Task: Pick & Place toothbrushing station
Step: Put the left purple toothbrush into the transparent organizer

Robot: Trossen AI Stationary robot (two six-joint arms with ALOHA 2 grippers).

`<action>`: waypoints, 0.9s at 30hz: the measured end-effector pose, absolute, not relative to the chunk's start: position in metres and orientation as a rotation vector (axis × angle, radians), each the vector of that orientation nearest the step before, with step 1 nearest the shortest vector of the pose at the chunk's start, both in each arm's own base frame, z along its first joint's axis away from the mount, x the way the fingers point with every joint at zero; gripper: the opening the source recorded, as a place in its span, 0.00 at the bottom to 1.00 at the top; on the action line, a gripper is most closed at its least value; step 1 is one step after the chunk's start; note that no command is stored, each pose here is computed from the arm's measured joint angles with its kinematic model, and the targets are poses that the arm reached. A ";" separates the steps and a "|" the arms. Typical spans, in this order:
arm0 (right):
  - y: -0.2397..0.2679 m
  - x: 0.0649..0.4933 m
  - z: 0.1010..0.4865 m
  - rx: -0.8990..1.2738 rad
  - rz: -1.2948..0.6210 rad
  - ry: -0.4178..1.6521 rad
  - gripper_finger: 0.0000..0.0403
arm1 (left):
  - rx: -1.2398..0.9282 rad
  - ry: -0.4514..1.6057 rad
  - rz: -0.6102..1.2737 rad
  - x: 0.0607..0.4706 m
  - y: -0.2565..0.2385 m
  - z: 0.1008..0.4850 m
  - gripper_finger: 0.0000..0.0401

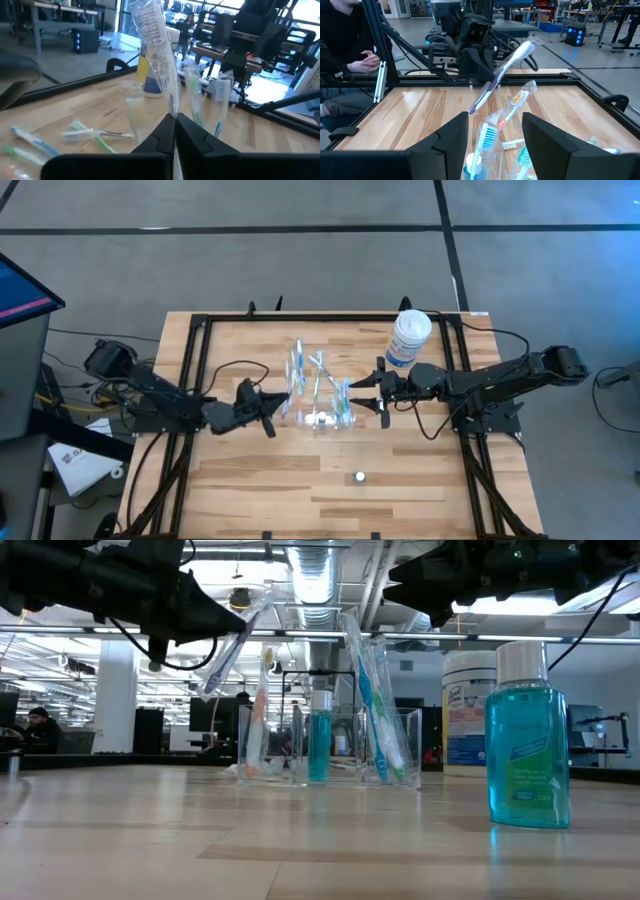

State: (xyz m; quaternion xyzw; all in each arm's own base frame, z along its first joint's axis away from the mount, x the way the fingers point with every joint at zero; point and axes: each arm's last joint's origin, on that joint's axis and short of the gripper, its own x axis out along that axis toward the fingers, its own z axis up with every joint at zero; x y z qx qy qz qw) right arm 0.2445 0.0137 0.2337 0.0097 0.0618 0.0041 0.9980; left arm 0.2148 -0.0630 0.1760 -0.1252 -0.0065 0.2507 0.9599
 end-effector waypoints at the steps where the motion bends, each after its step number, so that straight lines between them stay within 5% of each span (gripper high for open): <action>1: 0.014 0.245 0.234 0.019 0.008 0.124 0.44 | -0.246 -0.018 0.506 0.216 -0.064 0.175 0.00; 27: 0.014 0.245 0.234 0.019 0.008 0.124 0.44 | -0.094 -0.130 0.439 0.250 -0.066 0.162 0.00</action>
